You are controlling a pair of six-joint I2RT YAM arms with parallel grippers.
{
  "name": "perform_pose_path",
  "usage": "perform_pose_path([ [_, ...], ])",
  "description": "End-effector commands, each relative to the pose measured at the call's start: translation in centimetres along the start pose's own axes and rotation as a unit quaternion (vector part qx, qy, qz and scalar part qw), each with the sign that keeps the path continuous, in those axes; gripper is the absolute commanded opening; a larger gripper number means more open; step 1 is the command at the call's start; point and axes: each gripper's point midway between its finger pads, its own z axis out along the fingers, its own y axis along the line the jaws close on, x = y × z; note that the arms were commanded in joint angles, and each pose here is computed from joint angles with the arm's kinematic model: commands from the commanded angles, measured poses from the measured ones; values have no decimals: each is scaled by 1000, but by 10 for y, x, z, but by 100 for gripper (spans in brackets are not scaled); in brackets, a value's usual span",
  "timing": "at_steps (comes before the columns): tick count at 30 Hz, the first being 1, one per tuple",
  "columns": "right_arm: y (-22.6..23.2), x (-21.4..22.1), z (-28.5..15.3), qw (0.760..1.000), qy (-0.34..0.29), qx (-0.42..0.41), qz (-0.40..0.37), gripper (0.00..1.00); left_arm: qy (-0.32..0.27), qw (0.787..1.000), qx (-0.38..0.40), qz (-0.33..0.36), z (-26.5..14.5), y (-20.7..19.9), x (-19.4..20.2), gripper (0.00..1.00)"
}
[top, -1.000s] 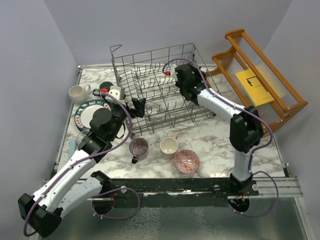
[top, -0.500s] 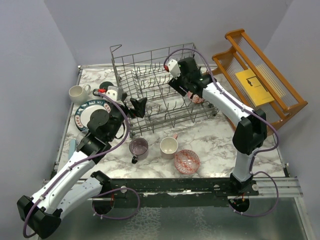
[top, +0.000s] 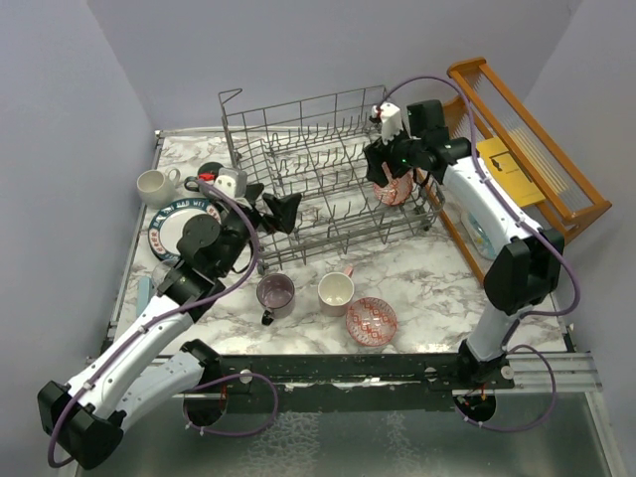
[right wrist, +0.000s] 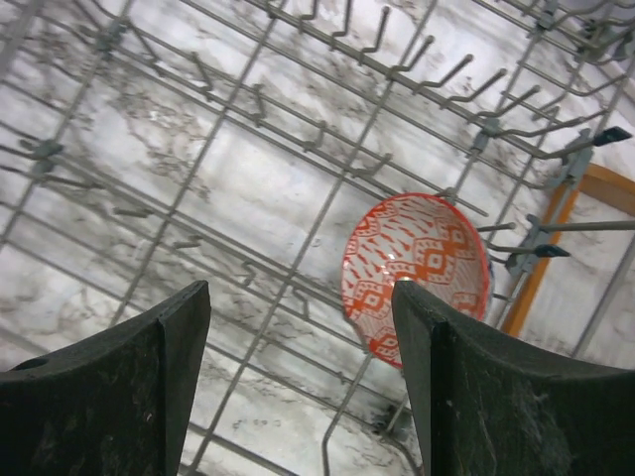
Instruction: Load the mixed dishes into the dish rack
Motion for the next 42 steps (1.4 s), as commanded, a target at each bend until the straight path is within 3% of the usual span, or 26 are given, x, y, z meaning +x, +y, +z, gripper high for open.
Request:
perform_pose_path([
  [1,37,-30,-26,993,-77,-93,17,73,-28,997,61,-36,6,-28,-20,96],
  [9,74,-113,-91,956,-213,-192,58,76,-51,989,77,-112,28,-41,-32,99],
  [13,91,-166,-139,921,-280,-255,95,84,-52,983,91,-150,47,-51,-29,99],
  [16,108,-188,-164,887,-298,-329,126,99,-46,976,120,-174,65,-66,-18,99],
  [20,123,-200,-181,838,-306,-411,187,99,-60,960,202,-184,75,-108,-14,99],
  [22,126,-202,-186,825,-308,-429,204,100,-56,946,253,-195,75,-132,-5,99],
  [25,125,-205,-187,821,-316,-426,211,100,-35,923,326,-201,72,-172,13,98],
  [29,121,-205,-182,823,-323,-414,218,99,-20,914,364,-176,69,-211,33,97],
  [32,121,-208,-187,822,-331,-411,213,100,-14,910,380,-167,69,-221,41,96],
  [38,120,-209,-185,831,-340,-397,189,99,-49,878,435,-195,57,-236,22,96],
  [42,127,-206,-184,824,-342,-410,188,99,-38,869,452,-198,64,-247,22,99],
])
